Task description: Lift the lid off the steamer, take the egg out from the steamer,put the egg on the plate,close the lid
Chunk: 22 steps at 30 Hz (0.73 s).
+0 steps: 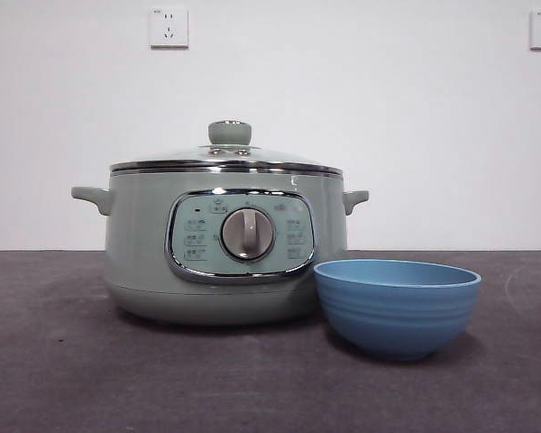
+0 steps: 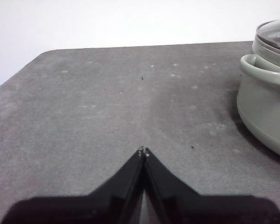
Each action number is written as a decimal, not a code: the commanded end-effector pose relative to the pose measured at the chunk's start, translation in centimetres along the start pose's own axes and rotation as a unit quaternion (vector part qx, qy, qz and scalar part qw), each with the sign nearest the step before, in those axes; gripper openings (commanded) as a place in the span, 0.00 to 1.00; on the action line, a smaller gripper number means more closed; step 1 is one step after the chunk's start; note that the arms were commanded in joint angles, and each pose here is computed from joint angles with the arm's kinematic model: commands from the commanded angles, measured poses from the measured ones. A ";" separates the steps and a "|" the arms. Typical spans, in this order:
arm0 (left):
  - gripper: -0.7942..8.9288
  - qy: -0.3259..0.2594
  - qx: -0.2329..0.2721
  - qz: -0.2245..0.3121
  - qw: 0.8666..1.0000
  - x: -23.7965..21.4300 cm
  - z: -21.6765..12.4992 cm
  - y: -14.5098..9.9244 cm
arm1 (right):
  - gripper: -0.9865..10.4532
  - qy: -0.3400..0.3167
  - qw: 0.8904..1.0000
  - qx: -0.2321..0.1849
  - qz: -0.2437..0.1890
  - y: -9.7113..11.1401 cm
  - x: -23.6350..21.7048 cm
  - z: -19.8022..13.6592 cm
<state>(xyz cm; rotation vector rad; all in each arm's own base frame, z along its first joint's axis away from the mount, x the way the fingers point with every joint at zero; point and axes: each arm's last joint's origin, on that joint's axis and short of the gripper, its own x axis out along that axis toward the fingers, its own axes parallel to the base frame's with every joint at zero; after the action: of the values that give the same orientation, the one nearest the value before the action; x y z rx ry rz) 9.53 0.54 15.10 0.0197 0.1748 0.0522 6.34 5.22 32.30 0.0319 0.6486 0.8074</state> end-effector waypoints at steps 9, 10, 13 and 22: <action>0.08 0.004 -0.003 0.002 1.000 0.1 -0.4 0.0 | 0.09 -0.085 0.993 -0.027 -0.072 -0.7 -1.6 0.4; 0.08 0.004 -0.003 0.002 1.000 0.1 -0.4 0.0 | 0.09 -0.098 0.991 -0.022 -0.089 -0.9 -1.8 0.4; 0.08 0.004 -0.003 0.002 1.000 0.1 -0.4 0.0 | 0.09 -0.140 0.978 -0.008 -0.156 -2.0 -2.2 0.0; 0.08 0.004 -0.003 0.002 1.000 0.1 -0.4 0.0 | 0.09 -0.269 0.924 -0.032 -0.271 -5.4 0.4 -4.6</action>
<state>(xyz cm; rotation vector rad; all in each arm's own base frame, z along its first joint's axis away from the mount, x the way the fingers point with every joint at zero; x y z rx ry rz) 9.53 0.54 15.10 0.0197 0.1748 0.0522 7.29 0.75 27.83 0.0238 0.1077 0.2590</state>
